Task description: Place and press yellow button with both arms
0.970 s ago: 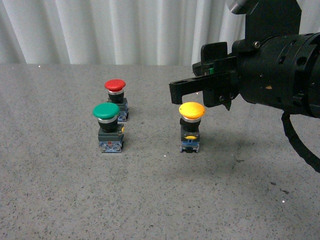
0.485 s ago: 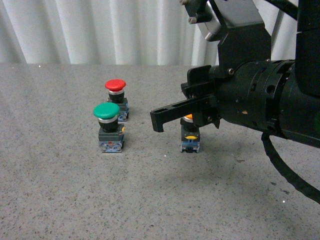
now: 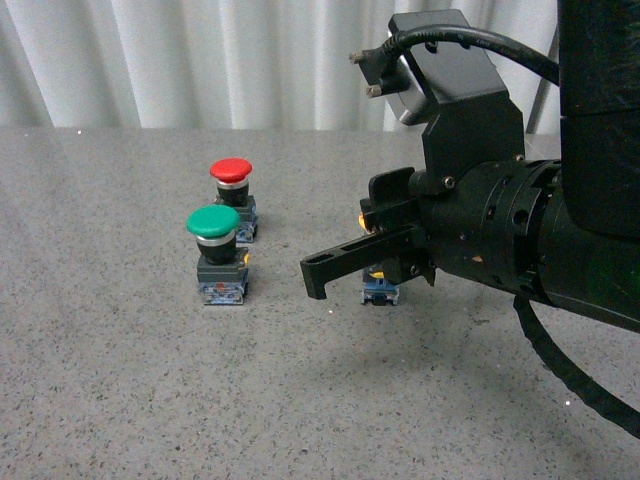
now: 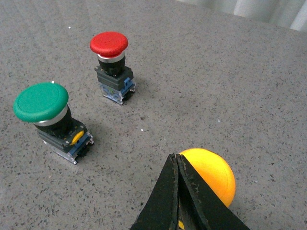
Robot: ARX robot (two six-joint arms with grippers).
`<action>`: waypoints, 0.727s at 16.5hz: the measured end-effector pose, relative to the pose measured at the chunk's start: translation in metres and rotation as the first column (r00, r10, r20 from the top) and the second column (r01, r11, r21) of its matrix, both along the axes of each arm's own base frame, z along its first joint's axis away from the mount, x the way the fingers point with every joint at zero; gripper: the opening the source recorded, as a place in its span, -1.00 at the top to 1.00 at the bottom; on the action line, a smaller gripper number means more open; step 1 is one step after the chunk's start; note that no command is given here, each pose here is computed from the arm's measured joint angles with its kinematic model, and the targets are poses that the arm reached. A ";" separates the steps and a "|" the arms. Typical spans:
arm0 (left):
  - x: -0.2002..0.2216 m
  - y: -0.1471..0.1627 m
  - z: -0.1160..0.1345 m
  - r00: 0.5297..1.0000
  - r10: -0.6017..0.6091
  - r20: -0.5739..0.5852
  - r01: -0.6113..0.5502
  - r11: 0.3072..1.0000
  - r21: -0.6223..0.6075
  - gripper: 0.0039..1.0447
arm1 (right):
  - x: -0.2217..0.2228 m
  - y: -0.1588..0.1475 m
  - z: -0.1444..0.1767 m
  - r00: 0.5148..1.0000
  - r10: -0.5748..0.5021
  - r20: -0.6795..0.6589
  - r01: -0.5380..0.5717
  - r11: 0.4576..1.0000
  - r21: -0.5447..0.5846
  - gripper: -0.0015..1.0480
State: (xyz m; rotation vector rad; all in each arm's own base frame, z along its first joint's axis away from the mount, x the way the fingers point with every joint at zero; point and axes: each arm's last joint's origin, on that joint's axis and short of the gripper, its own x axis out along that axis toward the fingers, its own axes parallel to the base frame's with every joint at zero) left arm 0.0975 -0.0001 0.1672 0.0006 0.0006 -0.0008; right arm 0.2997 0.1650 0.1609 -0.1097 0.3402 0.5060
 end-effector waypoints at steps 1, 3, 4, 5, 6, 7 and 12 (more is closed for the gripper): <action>0.000 0.000 0.000 1.000 0.000 0.000 0.000 1.000 0.000 -0.88 | 0.000 0.000 -0.002 1.000 0.001 -0.003 -0.001 1.000 -0.004 0.97; 0.000 0.000 0.000 1.000 0.000 0.000 0.000 1.000 0.000 -0.88 | 0.000 0.000 -0.004 1.000 0.001 -0.010 -0.001 1.000 -0.010 0.97; 0.000 0.000 0.000 1.000 0.000 0.000 0.000 1.000 0.000 -0.88 | 0.000 0.000 -0.005 1.000 0.001 -0.015 -0.001 1.000 -0.014 0.97; 0.000 0.000 0.000 1.000 0.000 0.000 0.000 1.000 0.000 -0.88 | 0.001 0.001 -0.007 1.000 0.002 -0.023 -0.002 1.000 -0.018 0.97; 0.000 0.000 0.000 1.000 0.000 0.000 0.000 1.000 0.000 -0.88 | 0.002 0.001 -0.008 1.000 0.002 -0.030 -0.003 1.000 -0.022 0.97; 0.000 0.000 0.000 1.000 0.000 0.000 0.000 1.000 0.000 -0.88 | 0.002 0.002 -0.008 0.999 0.002 -0.035 -0.003 1.000 -0.026 0.97; 0.000 0.000 0.000 1.000 0.000 0.000 0.000 1.000 0.000 -0.88 | 0.005 0.000 -0.005 0.999 -0.019 -0.025 0.018 0.999 -0.036 0.97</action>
